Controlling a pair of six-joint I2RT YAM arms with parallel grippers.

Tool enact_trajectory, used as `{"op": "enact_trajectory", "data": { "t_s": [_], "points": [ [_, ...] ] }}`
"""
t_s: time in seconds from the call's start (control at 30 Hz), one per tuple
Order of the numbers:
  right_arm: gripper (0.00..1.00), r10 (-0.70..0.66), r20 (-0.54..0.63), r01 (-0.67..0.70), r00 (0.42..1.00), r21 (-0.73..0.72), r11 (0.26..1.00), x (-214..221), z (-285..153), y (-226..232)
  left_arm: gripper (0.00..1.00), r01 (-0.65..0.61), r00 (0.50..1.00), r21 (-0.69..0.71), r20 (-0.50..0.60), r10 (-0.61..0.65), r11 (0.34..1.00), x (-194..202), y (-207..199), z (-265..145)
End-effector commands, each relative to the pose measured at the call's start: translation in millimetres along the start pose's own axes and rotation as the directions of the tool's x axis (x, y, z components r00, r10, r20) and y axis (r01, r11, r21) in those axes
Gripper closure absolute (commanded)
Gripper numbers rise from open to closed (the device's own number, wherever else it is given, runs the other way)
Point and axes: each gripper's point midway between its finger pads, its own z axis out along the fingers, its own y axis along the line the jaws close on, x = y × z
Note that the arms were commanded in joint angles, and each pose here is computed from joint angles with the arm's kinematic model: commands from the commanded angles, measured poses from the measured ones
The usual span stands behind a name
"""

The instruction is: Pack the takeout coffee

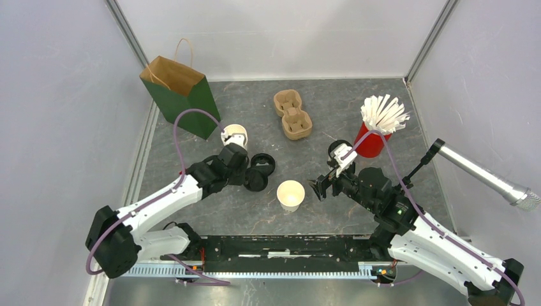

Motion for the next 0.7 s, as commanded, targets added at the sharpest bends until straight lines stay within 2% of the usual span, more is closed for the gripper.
{"op": "enact_trajectory", "data": {
  "t_s": [0.0,0.23,0.67],
  "points": [
    [0.02,0.023,0.042,-0.022,0.999,-0.014,1.0,-11.3,-0.5,3.0,0.98,0.019,0.997,0.0,-0.07,-0.019,1.0,22.9,-0.2,12.2],
    [0.02,0.02,0.042,-0.02,0.999,-0.013,1.0,-12.0,0.7,2.8,0.98,-0.019,0.993,-0.071,-0.117,0.01,0.997,40.6,3.5,40.7],
    [0.02,0.028,0.05,-0.026,0.998,-0.052,0.998,-21.8,1.0,10.3,0.98,-0.033,0.999,-0.148,0.031,0.038,0.988,-25.7,-19.8,89.7]
  ]
}}
